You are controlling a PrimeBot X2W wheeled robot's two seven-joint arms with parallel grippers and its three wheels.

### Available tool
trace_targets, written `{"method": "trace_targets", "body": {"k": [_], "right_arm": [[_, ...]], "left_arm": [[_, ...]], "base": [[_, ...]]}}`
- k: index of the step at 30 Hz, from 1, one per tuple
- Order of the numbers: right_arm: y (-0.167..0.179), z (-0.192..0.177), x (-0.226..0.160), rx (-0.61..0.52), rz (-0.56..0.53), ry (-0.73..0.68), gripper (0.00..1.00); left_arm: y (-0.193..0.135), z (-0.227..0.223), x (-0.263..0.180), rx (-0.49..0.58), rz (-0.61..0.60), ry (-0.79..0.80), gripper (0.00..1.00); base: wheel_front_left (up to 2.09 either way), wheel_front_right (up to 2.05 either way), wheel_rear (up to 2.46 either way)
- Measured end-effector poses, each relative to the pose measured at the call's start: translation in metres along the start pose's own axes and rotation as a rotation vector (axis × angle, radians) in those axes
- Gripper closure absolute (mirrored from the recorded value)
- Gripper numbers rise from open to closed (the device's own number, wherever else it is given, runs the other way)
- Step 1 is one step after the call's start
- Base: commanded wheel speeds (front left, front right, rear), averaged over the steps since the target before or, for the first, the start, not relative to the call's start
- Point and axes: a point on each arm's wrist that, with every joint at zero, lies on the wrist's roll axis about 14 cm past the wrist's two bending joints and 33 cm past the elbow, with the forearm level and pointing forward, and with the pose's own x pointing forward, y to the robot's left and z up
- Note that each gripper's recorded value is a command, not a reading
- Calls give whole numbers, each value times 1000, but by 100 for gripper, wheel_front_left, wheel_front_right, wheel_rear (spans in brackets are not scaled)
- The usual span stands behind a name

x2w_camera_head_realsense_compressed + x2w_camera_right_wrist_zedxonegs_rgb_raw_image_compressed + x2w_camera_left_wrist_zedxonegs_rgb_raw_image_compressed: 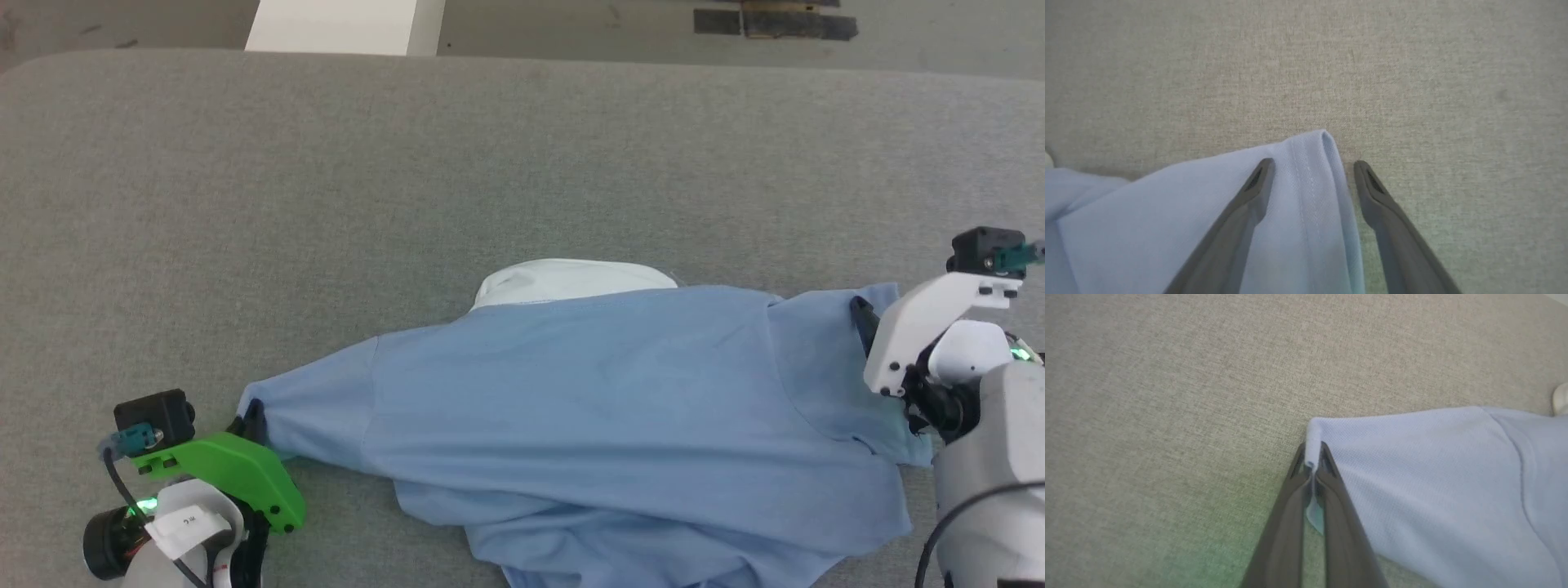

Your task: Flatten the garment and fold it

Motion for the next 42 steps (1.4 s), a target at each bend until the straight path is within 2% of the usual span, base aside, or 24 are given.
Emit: {"method": "trace_targets", "body": {"k": [2,4,5,7,10,15,19,24,29,32,39,42], "right_arm": [[3,-7,6,2,4,61,0],[5,-8,9,-9,4,115,27],[5,-7,10,-10,5,127,60],[7,-7,11,-21,10,160,100],[10,-6,9,-34,22,184,100],[3,9,3,-86,14,138,100],[-8,39,-4,-120,3,43,100],[-4,109,-18,-193,9,-159,100],[7,185,-35,-182,36,-359,100],[10,230,-44,-176,37,-472,100],[9,309,-60,-203,-10,-689,100],[13,350,-77,-227,-28,-838,100]], "left_arm": [[1,-3,1,-1,2,8,100],[2,-5,1,-5,4,14,100],[2,-5,1,-7,5,15,100],[2,-6,2,-8,4,18,100],[0,-6,1,-6,-8,19,100],[-9,7,4,0,-64,-19,100],[-18,52,13,56,-115,-121,100],[-43,132,20,117,-193,-300,100],[-71,205,27,116,-246,-462,100],[-83,254,33,16,-261,-568,100],[-102,340,45,-56,-257,-780,100],[-110,381,42,-81,-256,-917,100]], "base": [[0,0,0],[0,0,0],[0,0,0],[0,0,0],[0,0,0],[0,0,0],[0,0,0],[0,0,0],[0,0,0],[0,0,0],[0,0,0],[0,0,0]]}}
